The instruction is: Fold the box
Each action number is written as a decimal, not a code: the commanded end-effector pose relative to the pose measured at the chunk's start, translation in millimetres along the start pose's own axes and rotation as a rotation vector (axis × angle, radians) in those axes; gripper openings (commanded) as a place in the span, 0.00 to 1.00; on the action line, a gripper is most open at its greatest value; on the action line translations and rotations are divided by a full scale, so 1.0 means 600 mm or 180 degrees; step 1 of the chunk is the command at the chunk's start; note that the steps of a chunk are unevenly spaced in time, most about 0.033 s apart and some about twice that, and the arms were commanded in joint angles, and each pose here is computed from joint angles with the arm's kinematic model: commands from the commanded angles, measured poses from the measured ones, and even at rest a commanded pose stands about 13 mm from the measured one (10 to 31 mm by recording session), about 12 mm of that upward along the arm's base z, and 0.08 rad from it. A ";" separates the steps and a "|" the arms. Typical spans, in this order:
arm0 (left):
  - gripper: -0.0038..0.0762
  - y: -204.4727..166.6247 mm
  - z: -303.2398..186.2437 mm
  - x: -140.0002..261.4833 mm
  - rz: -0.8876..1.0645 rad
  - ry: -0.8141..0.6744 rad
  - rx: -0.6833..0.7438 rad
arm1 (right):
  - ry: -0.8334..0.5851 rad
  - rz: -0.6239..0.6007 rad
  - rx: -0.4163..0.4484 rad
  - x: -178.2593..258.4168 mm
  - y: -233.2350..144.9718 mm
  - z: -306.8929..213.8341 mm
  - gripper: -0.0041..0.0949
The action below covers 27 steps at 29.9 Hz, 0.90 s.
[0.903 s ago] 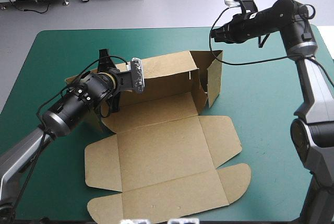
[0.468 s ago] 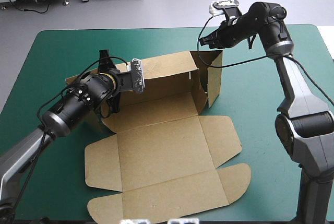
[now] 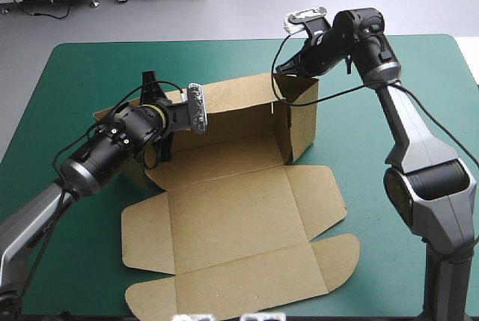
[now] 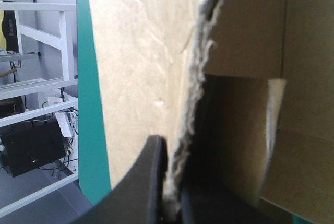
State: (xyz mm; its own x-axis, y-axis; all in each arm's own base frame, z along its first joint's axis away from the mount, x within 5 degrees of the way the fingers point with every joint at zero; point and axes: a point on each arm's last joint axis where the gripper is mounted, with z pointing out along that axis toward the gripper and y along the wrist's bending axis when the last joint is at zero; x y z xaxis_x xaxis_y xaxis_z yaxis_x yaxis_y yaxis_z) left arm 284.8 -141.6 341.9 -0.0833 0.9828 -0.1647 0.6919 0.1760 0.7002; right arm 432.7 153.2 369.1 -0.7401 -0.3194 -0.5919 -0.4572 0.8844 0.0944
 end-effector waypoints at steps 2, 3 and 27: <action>0.04 -0.007 -0.012 -0.003 -0.0234 -0.0089 0.0165 | -0.0235 0.0011 -0.0027 -0.008 0.011 -0.063 0.04; 0.04 -0.007 -0.012 -0.003 -0.0234 -0.0089 0.0165 | -0.0217 0.0020 -0.0045 -0.006 0.012 -0.063 0.04; 0.04 -0.006 -0.012 -0.008 -0.0279 -0.0182 0.0148 | -0.0262 -0.0006 -0.0354 0.017 0.020 -0.100 0.04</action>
State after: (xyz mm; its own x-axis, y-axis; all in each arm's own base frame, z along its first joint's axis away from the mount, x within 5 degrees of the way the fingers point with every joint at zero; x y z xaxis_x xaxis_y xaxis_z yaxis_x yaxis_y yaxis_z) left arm 284.6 -141.9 341.4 -0.0832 0.9813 -0.1736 0.6937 0.1821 0.6969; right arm 407.0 151.6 375.5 -0.7612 -0.3131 -0.5679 -0.4896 0.8517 0.1867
